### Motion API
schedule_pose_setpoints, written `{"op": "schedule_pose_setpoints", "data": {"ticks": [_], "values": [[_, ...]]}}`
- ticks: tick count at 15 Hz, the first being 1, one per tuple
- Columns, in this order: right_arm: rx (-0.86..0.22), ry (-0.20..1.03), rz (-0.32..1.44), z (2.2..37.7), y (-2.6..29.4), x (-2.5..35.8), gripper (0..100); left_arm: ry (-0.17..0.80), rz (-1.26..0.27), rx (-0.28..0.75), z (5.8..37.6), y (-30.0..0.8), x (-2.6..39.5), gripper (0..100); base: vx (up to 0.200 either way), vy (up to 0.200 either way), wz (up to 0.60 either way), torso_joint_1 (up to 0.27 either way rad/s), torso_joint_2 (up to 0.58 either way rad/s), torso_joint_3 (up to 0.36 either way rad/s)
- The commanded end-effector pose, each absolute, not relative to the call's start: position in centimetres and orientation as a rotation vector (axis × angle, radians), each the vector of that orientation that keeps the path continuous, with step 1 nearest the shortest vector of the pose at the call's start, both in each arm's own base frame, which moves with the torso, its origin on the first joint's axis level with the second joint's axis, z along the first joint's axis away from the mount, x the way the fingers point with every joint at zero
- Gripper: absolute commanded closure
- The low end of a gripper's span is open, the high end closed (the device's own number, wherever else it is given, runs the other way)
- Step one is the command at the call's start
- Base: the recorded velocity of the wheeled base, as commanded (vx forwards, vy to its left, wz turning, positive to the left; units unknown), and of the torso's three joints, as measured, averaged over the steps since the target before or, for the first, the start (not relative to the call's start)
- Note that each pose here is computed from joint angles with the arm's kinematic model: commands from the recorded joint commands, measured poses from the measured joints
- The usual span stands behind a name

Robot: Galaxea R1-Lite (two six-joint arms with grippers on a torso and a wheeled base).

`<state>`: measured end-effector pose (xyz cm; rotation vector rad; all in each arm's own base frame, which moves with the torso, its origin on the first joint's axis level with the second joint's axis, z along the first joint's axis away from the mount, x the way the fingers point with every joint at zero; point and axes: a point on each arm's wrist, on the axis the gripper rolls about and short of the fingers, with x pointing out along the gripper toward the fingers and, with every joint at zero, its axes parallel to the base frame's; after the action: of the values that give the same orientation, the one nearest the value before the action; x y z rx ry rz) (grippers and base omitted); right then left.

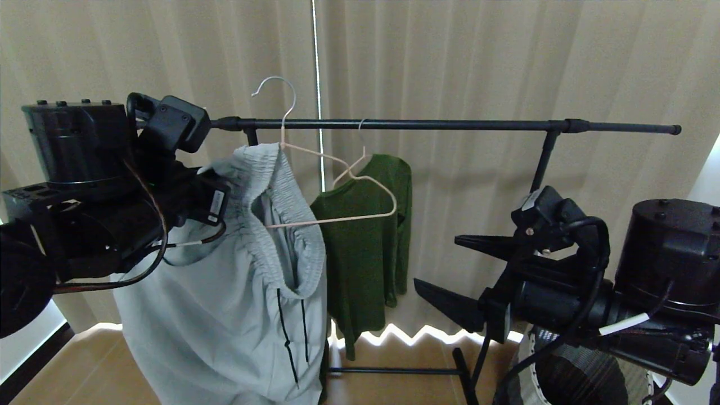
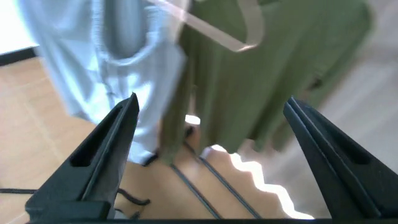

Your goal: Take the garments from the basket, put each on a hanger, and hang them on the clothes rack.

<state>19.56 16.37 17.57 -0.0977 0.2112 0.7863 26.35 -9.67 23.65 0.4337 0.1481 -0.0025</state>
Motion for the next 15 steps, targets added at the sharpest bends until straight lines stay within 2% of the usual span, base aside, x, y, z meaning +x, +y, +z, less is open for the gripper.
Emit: {"op": "schedule_pose_setpoints", "data": {"ticks": [1, 4, 9, 12, 15], "values": [[-0.087, 0.233, 0.792, 16.2, 18.8, 20.1, 0, 0.116, -0.071, 0.372, 24.2, -11.9, 26.0, 100, 0.000, 0.000, 0.00, 0.000, 0.00, 0.000], [-0.075, 0.176, 0.713, 15.9, 21.0, 22.6, 0, 0.083, -0.110, 0.340, 25.0, -13.0, 25.5, 100, 0.000, 0.000, 0.00, 0.000, 0.00, 0.000], [-0.075, 0.168, 0.655, 14.9, 23.2, 25.3, 0, 0.029, -0.178, 0.293, 26.3, -14.0, 23.5, 100, 0.000, 0.000, 0.00, 0.000, 0.00, 0.000], [-0.075, 0.170, 0.647, 14.0, 23.4, 25.8, 0, 0.010, -0.197, 0.289, 26.8, -14.3, 22.9, 100, 0.000, 0.000, 0.00, 0.000, 0.00, 0.000], [-0.079, 0.181, 0.601, 13.5, 22.3, 26.1, 0, 0.009, -0.192, 0.291, 26.8, -14.2, 23.0, 100, 0.000, 0.000, 0.00, 0.000, 0.00, 0.000]]}}
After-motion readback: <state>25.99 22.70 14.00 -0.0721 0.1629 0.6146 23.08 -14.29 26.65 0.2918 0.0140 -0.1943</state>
